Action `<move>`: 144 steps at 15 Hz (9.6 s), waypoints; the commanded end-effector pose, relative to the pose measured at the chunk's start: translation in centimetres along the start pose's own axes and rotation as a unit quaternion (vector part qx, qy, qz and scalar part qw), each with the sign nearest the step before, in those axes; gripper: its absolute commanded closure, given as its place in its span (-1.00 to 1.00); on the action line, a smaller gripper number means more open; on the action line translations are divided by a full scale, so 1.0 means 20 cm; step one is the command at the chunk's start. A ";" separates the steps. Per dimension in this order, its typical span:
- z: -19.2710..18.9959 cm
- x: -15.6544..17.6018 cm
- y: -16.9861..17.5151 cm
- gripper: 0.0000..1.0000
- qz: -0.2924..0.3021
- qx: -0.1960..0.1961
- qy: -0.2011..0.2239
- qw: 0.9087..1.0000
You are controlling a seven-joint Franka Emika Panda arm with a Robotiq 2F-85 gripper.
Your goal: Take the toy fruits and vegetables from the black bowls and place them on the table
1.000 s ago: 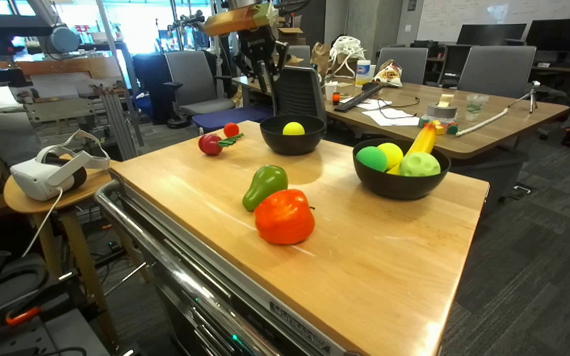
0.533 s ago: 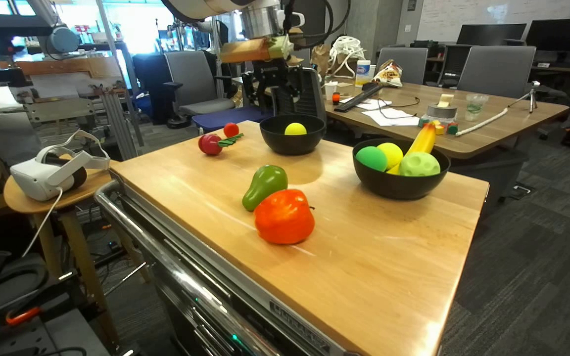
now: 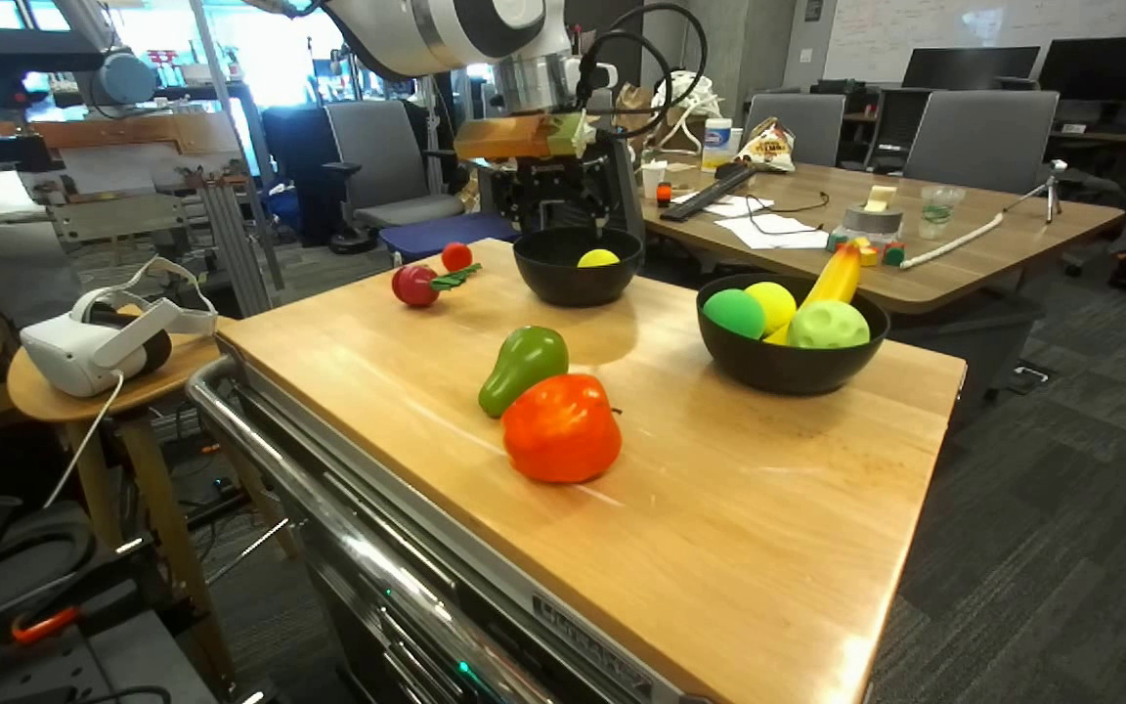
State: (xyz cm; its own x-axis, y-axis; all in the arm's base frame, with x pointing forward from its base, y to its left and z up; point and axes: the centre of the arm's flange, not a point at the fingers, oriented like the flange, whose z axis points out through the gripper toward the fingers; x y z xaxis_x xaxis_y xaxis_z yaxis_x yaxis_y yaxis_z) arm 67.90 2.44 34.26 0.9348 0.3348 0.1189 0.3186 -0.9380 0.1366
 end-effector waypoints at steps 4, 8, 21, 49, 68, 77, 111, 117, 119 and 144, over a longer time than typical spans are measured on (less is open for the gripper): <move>0.14 0.03 0.06 -1.00 0.005 -0.012 0.021 1.000; 0.15 0.04 0.07 -0.96 -0.006 -0.035 0.054 0.998; 0.20 0.02 0.03 -0.38 -0.029 -0.047 0.064 0.996; -0.24 0.10 -0.52 0.50 -0.088 0.013 0.068 0.994; -0.09 -0.02 -0.61 -0.95 -0.070 0.052 0.020 0.996; -0.72 -0.05 0.24 -1.00 -0.008 -0.124 0.137 0.983; -0.06 -0.19 1.37 -0.98 0.310 -0.116 0.045 0.942; 0.02 -0.17 1.33 0.13 0.298 -0.119 0.029 0.947; 0.04 -0.17 1.32 0.43 0.295 -0.120 0.024 0.948; -0.96 -0.34 0.70 0.82 0.151 -0.165 0.065 0.972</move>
State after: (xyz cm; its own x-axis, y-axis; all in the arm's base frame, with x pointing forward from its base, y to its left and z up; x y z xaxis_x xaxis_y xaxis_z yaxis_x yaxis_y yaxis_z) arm 67.30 -14.70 53.77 0.9406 0.0370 0.3375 -0.1004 -0.9193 0.3806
